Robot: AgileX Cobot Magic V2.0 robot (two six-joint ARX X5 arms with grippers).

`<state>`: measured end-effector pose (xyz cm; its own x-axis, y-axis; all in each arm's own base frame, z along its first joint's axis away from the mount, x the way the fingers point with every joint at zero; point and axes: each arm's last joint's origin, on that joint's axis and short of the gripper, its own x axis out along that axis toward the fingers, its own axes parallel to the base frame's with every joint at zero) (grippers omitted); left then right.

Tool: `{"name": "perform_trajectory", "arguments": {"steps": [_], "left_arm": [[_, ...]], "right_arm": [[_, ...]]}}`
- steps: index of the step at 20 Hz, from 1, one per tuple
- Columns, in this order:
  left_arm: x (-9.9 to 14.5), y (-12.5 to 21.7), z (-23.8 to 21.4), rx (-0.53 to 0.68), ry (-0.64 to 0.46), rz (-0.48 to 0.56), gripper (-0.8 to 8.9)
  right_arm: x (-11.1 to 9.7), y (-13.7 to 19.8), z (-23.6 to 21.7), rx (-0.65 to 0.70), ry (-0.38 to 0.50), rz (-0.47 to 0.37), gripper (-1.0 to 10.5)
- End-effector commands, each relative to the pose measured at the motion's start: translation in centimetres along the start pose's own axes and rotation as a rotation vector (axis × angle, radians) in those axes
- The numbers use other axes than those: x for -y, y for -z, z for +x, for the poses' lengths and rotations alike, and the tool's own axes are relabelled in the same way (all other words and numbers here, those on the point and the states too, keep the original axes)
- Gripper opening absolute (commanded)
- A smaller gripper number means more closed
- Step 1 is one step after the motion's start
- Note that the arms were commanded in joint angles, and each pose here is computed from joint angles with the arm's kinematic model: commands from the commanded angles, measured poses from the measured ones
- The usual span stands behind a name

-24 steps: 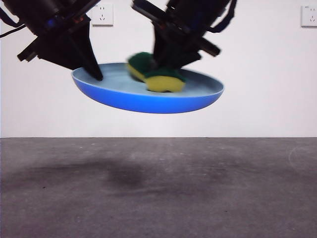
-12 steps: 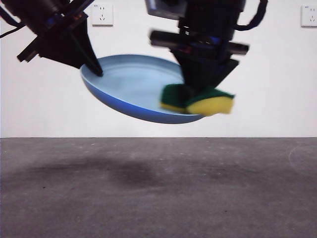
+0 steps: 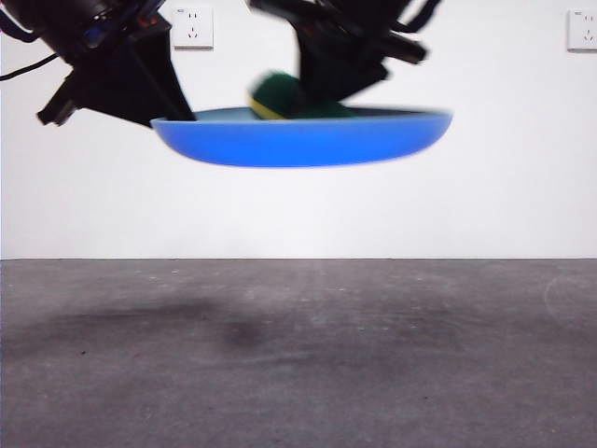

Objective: Pick up the plate,pick up the cloth,clean the plate with the cloth

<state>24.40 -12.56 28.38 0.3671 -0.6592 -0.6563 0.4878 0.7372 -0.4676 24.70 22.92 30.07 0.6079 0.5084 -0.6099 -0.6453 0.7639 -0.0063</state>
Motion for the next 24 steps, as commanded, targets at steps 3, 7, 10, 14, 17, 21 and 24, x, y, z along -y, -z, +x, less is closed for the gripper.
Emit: {"name": "perform_trajectory", "arguments": {"steps": [3, 7, 10, 14, 17, 21, 24], "left_arm": [[1.0, -1.8, -0.3, 0.155, 0.105, 0.034, -0.08], [1.1, -2.8, -0.7, 0.258, 0.116, 0.001, -0.08], [1.0, -2.5, -0.6, 0.229, 0.111, -0.011, -0.08], [0.7, -1.2, -0.3, 0.101, 0.074, 0.003, -0.08], [0.6, -0.3, -0.1, 0.018, 0.056, 0.025, -0.08], [0.8, 0.2, 0.0, -0.027, 0.053, 0.051, -0.08], [0.9, 0.1, 0.0, -0.010, 0.056, 0.061, -0.08]], "right_arm": [[-1.7, 1.0, 0.4, -0.083, -0.305, 0.021, -0.2], [-2.0, 3.1, 0.0, -0.299, -0.267, 0.017, -0.2], [-1.2, 4.4, -0.5, -0.438, -0.026, -0.023, -0.2], [0.7, 4.2, -1.2, -0.407, 0.468, -0.120, -0.2], [1.2, 3.0, -1.3, -0.278, 0.560, -0.088, -0.2], [1.2, 1.4, -0.8, -0.111, 0.459, -0.014, -0.2], [0.5, 0.6, -0.5, -0.037, 0.183, 0.023, -0.2]]}}
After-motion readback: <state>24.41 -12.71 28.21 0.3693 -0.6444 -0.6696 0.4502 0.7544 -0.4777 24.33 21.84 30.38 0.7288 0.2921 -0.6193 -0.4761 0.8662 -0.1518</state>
